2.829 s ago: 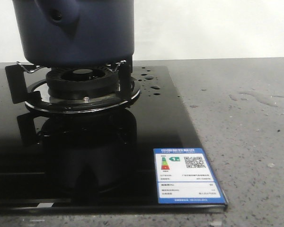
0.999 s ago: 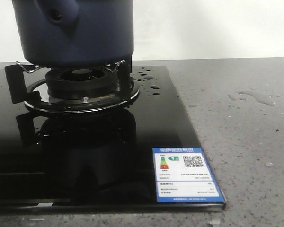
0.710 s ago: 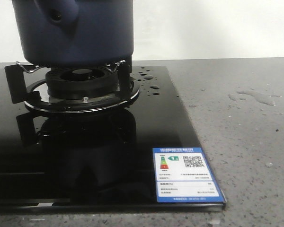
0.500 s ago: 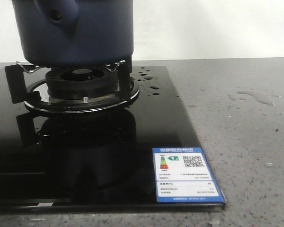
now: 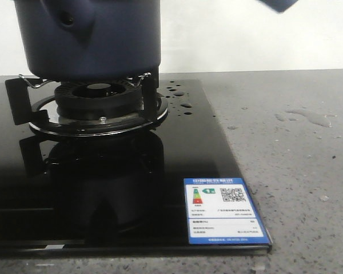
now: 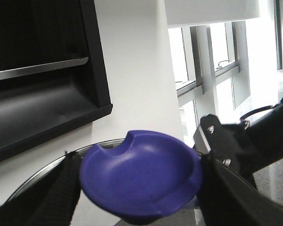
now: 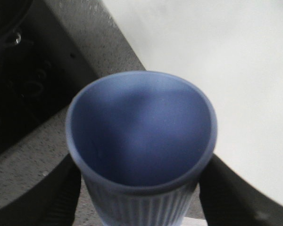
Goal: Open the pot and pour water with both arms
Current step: 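Tilt the cup with the right gripper to pour water into the pot, then return the cup to the countertop with the right gripper and release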
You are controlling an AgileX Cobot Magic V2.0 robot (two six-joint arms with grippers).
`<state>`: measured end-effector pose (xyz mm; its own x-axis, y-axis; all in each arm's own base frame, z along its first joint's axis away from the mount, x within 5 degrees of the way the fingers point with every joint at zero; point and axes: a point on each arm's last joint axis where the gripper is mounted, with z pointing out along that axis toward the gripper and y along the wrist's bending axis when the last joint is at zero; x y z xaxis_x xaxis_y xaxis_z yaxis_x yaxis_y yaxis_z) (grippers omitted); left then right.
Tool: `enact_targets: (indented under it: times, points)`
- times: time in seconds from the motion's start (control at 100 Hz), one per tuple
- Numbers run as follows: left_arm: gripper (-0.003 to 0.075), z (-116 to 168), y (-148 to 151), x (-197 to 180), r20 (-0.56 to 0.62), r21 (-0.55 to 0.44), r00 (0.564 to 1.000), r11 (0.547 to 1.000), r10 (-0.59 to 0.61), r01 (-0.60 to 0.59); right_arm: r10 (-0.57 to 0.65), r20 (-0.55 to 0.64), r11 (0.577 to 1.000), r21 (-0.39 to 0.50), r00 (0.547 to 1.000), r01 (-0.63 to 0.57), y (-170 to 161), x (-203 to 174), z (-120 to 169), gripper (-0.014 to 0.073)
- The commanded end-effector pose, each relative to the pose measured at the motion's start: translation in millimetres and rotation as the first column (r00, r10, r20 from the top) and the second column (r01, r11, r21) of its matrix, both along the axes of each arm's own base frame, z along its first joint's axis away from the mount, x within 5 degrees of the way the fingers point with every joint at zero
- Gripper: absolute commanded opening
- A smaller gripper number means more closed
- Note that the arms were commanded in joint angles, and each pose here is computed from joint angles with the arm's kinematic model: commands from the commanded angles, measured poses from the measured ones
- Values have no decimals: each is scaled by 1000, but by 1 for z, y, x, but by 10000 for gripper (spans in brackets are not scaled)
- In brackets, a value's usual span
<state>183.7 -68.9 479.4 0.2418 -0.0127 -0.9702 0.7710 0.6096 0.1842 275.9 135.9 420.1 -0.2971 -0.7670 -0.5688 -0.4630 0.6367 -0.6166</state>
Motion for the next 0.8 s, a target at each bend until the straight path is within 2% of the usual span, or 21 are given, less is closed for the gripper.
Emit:
enact_targets:
  times: [0.0,0.12,0.27,0.38,0.49,0.64,0.79]
  points:
    - [282,21,1,-12,54,-92,998,996,-12,17,-13,126,990,138,992,-4,-22,-24,37,100]
    - [282,21,1,-12,42,-101,999,995,-16,20,-41,176,976,220,984,1,-46,-46,42,100]
    - [282,21,1,-13,35,-104,999,994,-19,22,-107,260,953,302,960,24,-81,-71,22,100]
    - [282,21,1,-13,35,-104,999,994,-19,22,-160,322,904,427,933,8,-96,-83,-10,100]
    - [282,21,1,-13,35,-104,999,994,-19,22,-195,347,864,504,917,-7,-104,-92,-50,102]
    - [282,21,1,-13,35,-104,999,994,-19,22,-202,361,816,576,911,-47,-102,-93,-84,102]
    - [282,21,1,-13,35,-104,999,994,-19,22,-231,323,770,637,918,-31,-100,-83,-112,102]
